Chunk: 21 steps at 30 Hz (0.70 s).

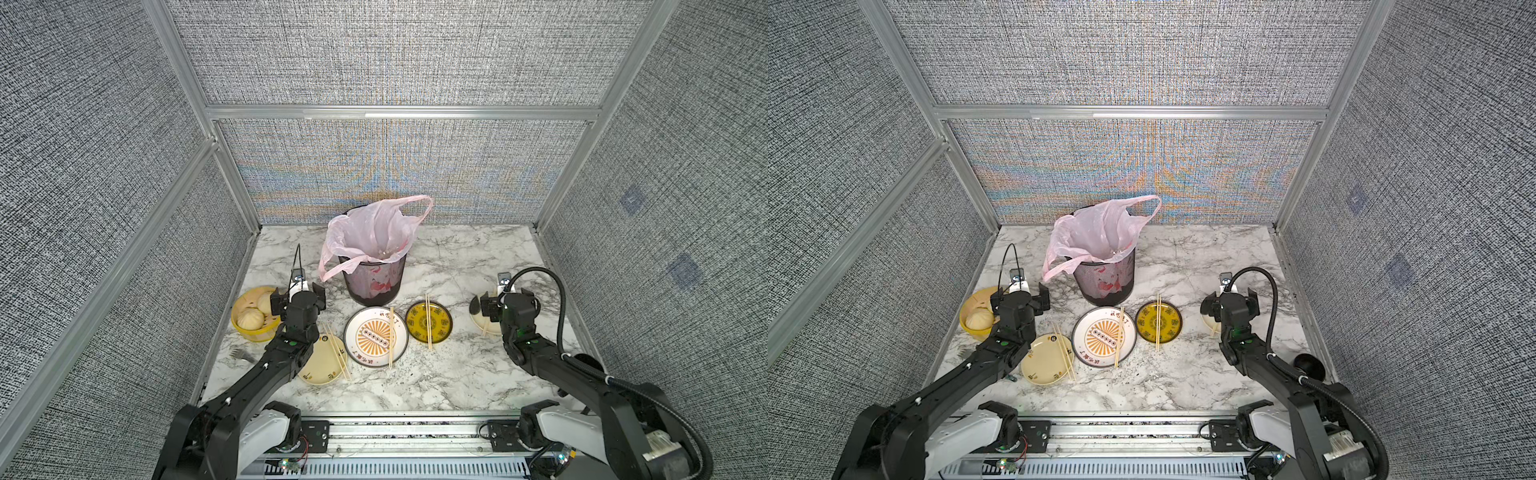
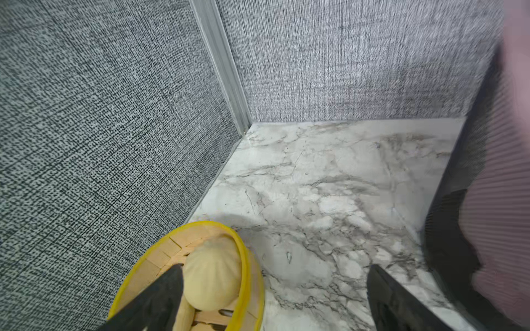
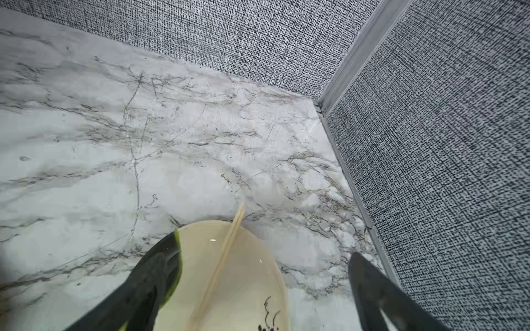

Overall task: Remove the packaging of disposable chopsticks
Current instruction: Reset both arms

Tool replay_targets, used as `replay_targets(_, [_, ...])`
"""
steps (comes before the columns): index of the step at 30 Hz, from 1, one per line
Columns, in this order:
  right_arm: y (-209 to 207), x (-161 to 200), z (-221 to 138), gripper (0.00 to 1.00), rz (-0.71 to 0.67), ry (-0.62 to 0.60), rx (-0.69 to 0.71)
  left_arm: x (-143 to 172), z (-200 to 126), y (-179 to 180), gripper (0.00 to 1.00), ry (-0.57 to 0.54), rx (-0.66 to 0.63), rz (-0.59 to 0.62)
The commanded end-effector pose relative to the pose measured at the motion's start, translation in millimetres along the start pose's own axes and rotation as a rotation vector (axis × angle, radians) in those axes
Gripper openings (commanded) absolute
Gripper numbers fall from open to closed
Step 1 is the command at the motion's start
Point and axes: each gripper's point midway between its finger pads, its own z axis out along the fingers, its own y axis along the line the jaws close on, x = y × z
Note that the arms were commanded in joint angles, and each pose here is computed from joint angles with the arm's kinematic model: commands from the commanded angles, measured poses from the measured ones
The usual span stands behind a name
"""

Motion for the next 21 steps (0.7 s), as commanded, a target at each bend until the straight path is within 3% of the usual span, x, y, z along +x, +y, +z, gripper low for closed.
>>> replay_targets(1, [-4, -24, 6, 0.99, 0.008, -0.132, 0.030, -17, 16, 2, 1.00, -0.091, 0.023, -0.044])
replay_targets(5, [2, -14, 7, 0.98, -0.005, -0.095, 0.001, -24, 24, 3, 1.00, -0.109, 0.046, -0.090])
replay_targets(9, [3, -15, -4, 0.99, 0.160, -0.144, -0.101, -22, 30, 0, 0.98, -0.068, 0.101, -0.082])
replay_targets(13, [3, -13, 3, 0.99, 0.176, -0.177, -0.105, -23, 34, 4, 0.98, -0.061, 0.101, -0.101])
replay_targets(17, [10, -3, 14, 0.99, 0.167, -0.142, -0.112, -25, 51, 0, 0.97, -0.010, 0.188, -0.131])
replay_targets(21, [15, 8, 25, 0.99, 0.170, -0.121, -0.108, -33, 56, -10, 0.97, -0.058, 0.320, -0.134])
